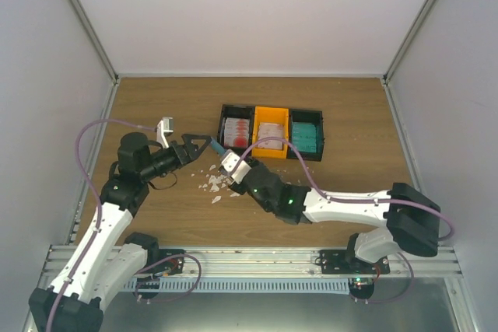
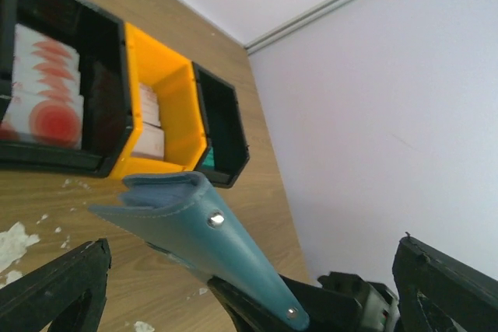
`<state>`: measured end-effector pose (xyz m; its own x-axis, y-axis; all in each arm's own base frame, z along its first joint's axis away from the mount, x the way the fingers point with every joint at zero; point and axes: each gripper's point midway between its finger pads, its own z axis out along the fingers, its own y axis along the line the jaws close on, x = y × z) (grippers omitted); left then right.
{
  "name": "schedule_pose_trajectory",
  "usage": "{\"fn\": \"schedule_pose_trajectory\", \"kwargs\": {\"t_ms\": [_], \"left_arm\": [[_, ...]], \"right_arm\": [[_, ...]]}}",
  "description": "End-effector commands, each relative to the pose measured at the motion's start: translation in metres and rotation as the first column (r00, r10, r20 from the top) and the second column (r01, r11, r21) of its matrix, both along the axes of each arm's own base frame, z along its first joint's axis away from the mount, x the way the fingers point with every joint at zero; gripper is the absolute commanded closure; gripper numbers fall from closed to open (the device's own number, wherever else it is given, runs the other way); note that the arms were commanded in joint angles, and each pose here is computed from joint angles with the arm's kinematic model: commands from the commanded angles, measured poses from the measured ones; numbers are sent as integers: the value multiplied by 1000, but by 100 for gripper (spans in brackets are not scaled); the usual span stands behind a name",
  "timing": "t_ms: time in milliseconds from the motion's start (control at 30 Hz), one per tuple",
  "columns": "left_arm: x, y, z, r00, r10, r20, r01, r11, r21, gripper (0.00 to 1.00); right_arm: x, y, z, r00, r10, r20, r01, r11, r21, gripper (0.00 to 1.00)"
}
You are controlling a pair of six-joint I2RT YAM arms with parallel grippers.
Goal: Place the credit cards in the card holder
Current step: Pick up the card holder from the center of the board, then open the card holder at the center of the board.
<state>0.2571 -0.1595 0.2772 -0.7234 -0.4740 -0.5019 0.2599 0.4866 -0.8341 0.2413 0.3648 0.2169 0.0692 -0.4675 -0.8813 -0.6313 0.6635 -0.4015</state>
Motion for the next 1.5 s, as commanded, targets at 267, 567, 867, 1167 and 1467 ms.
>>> {"fn": "schedule_pose_trajectory", "kwargs": {"t_ms": [267,567,867,1167,1467], "left_arm": [[2,2,-32,989,43,-143,-50,998,-41,16],[1,-7,-56,965,2,-261,-34,993,-116,38],[9,-7,-58,972,9,-236,-31,996,-90,94],[14,-11,-43,998,-69,-9,69,996,52,100],[-5,-31,-25,951,-273,147,260,960,101,100]], "right_arm": [[-4,28,24,975,-38,219,48,998,-39,100],[-15,56,18,962,-14,273,38,996,-82,99],[-29,57,5,992,48,117,-44,998,-33,78],[-50,15,28,947,156,-280,-81,961,263,19],[-28,-5,38,826,113,-552,110,929,355,21]]}}
